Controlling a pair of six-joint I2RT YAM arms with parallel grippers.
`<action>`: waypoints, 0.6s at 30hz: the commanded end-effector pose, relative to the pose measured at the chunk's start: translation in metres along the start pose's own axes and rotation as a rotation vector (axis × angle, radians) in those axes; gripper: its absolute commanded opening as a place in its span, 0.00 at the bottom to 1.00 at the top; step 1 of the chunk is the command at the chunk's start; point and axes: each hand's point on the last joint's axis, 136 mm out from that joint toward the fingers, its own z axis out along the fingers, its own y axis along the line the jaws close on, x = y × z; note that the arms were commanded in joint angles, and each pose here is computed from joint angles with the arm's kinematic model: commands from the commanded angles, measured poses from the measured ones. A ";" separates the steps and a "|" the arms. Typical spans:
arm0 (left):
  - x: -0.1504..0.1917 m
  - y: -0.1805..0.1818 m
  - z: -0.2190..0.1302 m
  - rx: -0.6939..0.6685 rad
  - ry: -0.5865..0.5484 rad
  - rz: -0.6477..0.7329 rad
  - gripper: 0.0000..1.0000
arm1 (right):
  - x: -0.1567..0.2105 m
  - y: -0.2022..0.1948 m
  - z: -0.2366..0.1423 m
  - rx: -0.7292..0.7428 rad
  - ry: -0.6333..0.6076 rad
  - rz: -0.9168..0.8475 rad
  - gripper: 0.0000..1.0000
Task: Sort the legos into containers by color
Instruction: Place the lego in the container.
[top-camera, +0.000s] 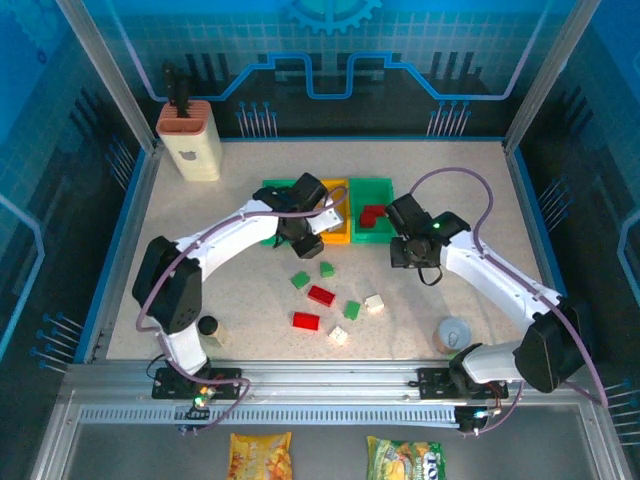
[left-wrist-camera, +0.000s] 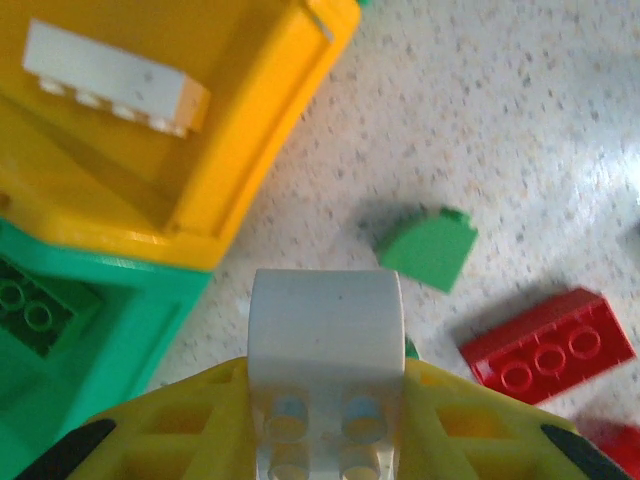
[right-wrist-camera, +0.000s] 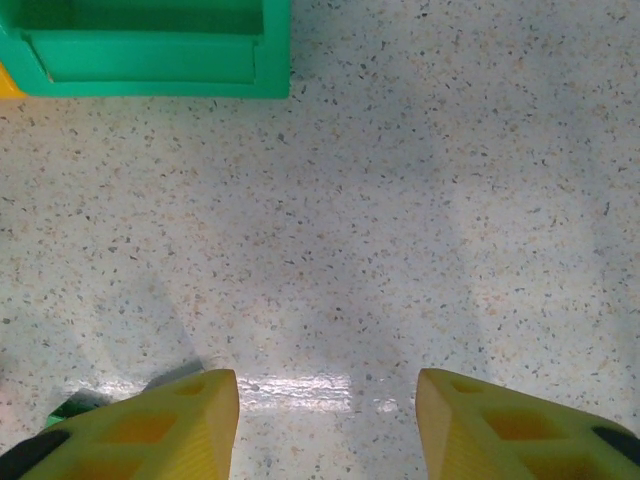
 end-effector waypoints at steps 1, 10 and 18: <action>-0.030 0.003 0.004 0.010 -0.052 -0.048 0.34 | 0.011 -0.010 -0.004 0.036 0.009 0.000 0.51; -0.069 0.042 0.019 -0.062 -0.079 -0.509 0.35 | 0.019 -0.020 -0.007 0.055 0.008 0.015 0.51; -0.087 0.044 0.031 0.041 -0.134 -0.824 0.38 | 0.021 -0.022 -0.006 0.068 0.018 0.009 0.51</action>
